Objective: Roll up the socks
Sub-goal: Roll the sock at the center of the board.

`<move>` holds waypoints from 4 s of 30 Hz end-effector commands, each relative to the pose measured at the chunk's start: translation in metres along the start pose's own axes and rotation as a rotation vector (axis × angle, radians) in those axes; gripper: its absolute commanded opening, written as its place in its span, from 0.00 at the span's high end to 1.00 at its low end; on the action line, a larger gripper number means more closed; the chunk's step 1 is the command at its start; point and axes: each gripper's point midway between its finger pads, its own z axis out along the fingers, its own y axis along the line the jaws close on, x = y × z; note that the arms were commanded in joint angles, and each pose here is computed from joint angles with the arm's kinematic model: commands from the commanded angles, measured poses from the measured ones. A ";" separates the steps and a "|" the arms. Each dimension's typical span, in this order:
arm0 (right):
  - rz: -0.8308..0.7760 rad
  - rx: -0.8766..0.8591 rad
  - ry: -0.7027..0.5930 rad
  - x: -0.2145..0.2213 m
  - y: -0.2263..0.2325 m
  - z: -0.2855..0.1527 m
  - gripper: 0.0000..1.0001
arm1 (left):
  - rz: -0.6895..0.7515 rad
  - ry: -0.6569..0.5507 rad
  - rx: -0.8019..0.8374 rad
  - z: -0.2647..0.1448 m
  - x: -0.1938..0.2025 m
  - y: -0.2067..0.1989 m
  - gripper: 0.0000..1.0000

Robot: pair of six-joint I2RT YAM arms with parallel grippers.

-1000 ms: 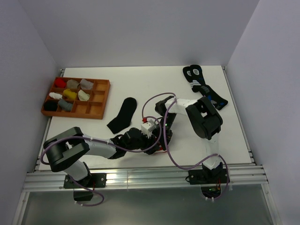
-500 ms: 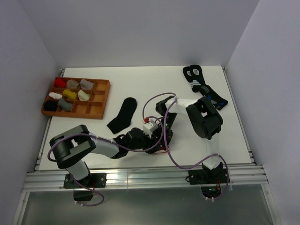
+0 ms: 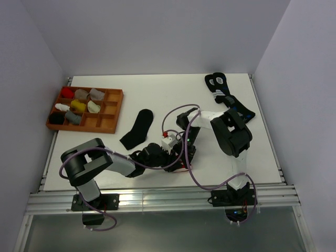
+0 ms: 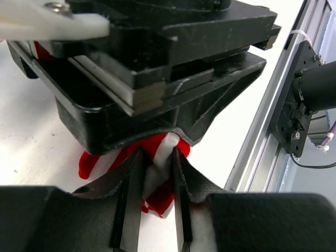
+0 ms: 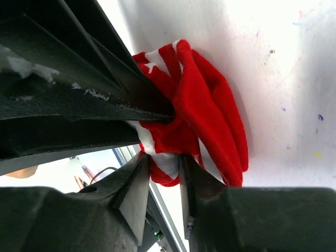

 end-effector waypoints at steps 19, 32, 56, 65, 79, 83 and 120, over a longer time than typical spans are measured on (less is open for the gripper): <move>-0.054 0.200 -0.265 -0.007 -0.021 -0.056 0.51 | -0.108 0.230 -0.113 -0.008 0.069 0.032 1.00; -0.208 0.415 -0.438 0.012 -0.025 -0.086 0.50 | -0.287 0.371 -0.119 -0.020 0.076 0.047 1.00; -0.705 0.577 -0.403 0.001 0.014 -0.043 0.46 | -0.516 0.631 -0.109 -0.022 0.066 0.056 1.00; -0.773 0.608 -0.344 -0.009 0.016 -0.025 0.46 | -0.528 0.658 -0.113 -0.020 0.067 0.059 1.00; -0.775 0.613 -0.288 -0.015 0.008 -0.009 0.47 | -0.537 0.660 -0.092 -0.017 0.061 0.061 1.00; -0.765 0.614 -0.282 -0.018 0.006 -0.006 0.48 | -0.538 0.658 -0.080 -0.015 0.060 0.061 1.00; -0.299 0.237 -0.165 0.000 -0.014 -0.009 0.80 | -0.406 -0.198 -0.166 -0.063 -0.053 0.056 0.57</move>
